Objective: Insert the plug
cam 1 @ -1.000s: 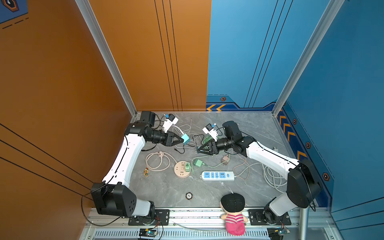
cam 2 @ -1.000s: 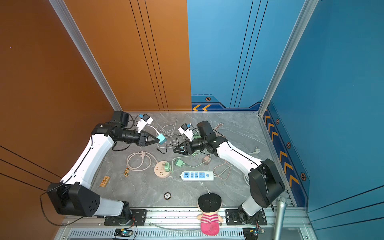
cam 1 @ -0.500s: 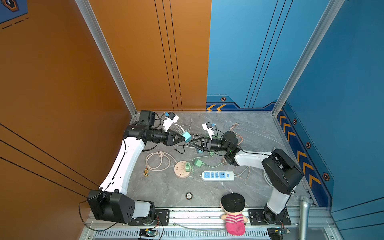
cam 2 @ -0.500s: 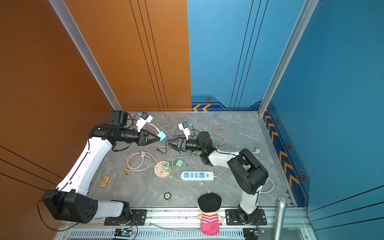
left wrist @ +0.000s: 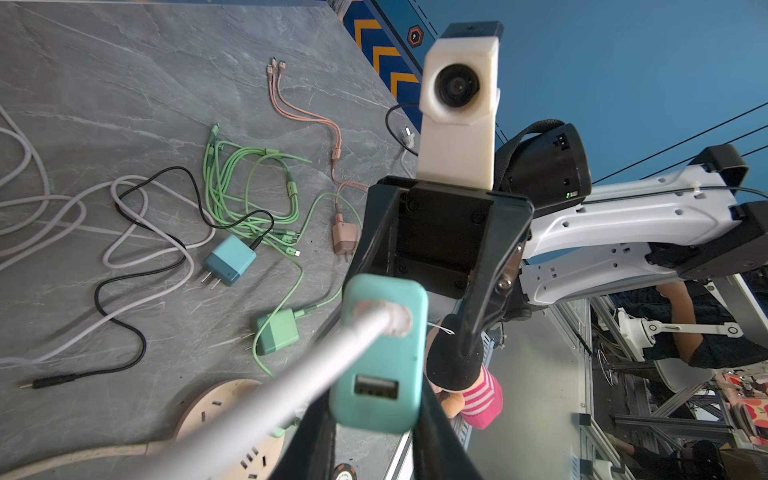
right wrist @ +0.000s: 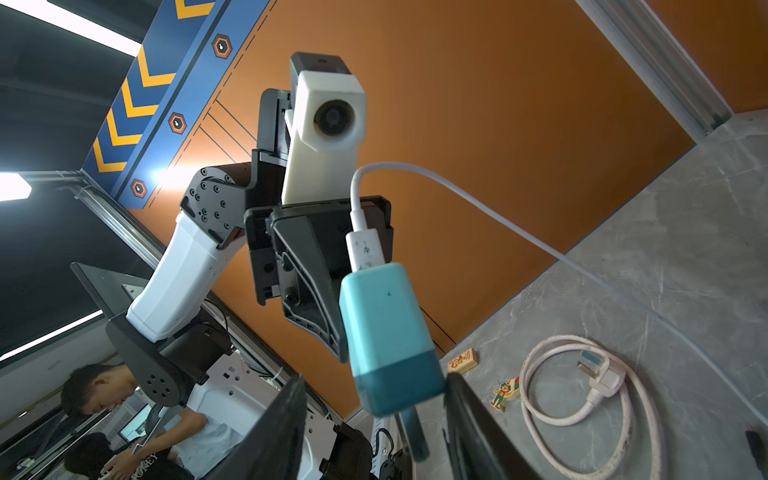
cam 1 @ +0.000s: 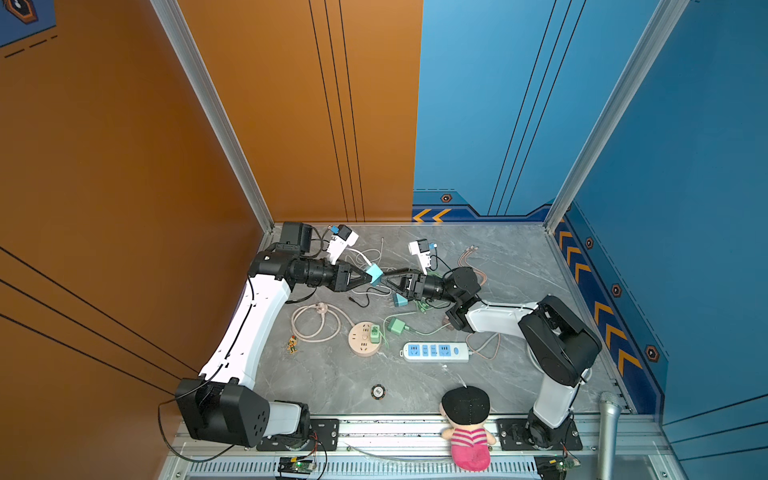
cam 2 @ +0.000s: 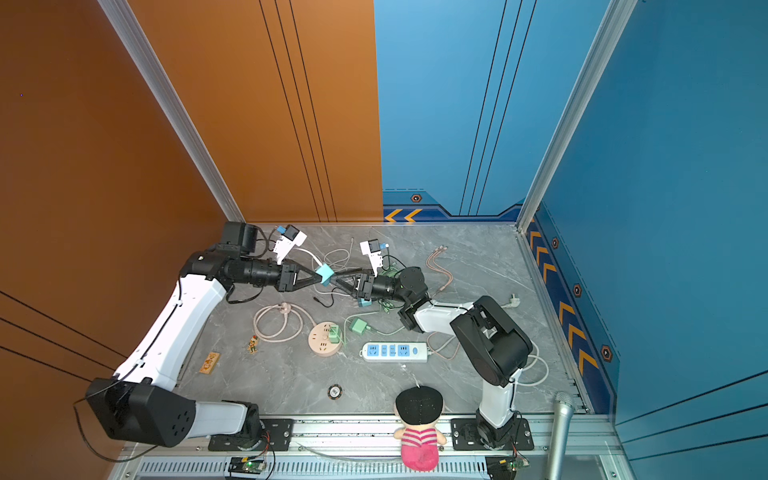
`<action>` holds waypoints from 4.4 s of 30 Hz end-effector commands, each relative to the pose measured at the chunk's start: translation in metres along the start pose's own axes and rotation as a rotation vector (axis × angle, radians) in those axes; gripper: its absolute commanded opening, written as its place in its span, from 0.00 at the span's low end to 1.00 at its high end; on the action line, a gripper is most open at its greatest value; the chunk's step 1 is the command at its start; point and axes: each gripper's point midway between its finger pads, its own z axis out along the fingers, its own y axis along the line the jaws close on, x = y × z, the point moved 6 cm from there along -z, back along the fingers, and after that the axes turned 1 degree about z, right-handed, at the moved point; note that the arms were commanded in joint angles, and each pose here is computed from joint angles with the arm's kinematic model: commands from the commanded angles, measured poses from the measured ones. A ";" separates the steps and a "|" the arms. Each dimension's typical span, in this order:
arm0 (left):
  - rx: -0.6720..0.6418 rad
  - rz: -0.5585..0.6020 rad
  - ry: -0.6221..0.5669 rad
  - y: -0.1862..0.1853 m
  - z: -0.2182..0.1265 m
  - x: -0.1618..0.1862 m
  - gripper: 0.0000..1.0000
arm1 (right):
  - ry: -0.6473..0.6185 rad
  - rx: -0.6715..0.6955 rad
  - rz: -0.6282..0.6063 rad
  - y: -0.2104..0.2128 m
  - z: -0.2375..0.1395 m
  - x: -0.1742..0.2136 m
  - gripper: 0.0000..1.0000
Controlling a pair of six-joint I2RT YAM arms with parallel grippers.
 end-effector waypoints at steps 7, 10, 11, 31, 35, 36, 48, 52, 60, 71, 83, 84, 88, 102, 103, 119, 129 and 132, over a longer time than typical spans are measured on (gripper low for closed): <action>0.055 0.014 0.013 -0.009 0.009 0.003 0.09 | -0.017 -0.039 -0.014 0.008 0.010 -0.007 0.43; 0.056 0.012 0.015 -0.009 0.010 0.003 0.09 | -0.018 -0.034 -0.008 0.005 0.010 -0.006 0.26; 0.056 0.015 0.012 -0.010 0.009 0.002 0.09 | -0.022 -0.039 -0.005 0.005 0.010 -0.006 0.20; 0.094 0.032 -0.072 -0.021 -0.016 -0.004 0.65 | 0.037 -0.082 0.014 0.020 0.007 -0.002 0.00; 0.101 0.008 -0.060 -0.016 -0.012 -0.007 0.65 | 0.073 -0.093 0.012 0.026 0.017 0.006 0.00; 0.104 0.006 -0.057 -0.016 -0.011 -0.007 0.65 | 0.077 -0.095 0.011 0.027 0.018 0.006 0.00; 0.103 0.019 0.038 -0.019 0.006 0.005 0.49 | 0.077 -0.095 0.004 0.027 0.018 0.001 0.00; 0.089 0.018 0.055 -0.020 0.005 0.011 0.38 | 0.089 -0.091 0.006 0.025 0.016 0.000 0.00; 0.091 0.004 0.059 -0.017 0.006 0.009 0.26 | 0.072 -0.068 0.003 0.019 0.004 -0.006 0.00; 0.126 0.022 0.120 -0.028 0.005 0.022 0.41 | 0.093 -0.056 -0.006 0.016 -0.002 -0.011 0.00; 0.068 0.016 0.144 -0.017 0.006 0.014 0.48 | 0.208 -0.050 -0.023 0.024 0.007 0.010 0.00; 0.059 0.012 0.157 -0.016 0.007 0.015 0.49 | 0.205 -0.053 -0.028 0.027 0.007 0.009 0.00; 0.025 -0.004 0.192 -0.008 0.006 0.021 0.51 | 0.204 -0.055 -0.039 0.032 0.007 0.004 0.00; 0.060 0.019 0.155 -0.015 0.001 0.014 0.41 | 0.230 -0.068 -0.030 0.031 0.010 0.006 0.00; 0.066 0.021 0.155 -0.015 0.002 0.014 0.41 | 0.233 -0.071 -0.030 0.032 0.011 0.006 0.00; 0.092 0.042 0.144 -0.018 0.001 0.012 0.37 | 0.268 -0.103 -0.004 0.034 0.018 0.019 0.00; 0.129 0.056 0.138 -0.024 0.002 0.014 0.26 | 0.256 -0.134 0.013 0.033 0.021 0.018 0.00; 0.123 0.051 0.146 -0.023 0.004 0.015 0.15 | 0.247 -0.150 0.030 0.032 0.021 0.018 0.00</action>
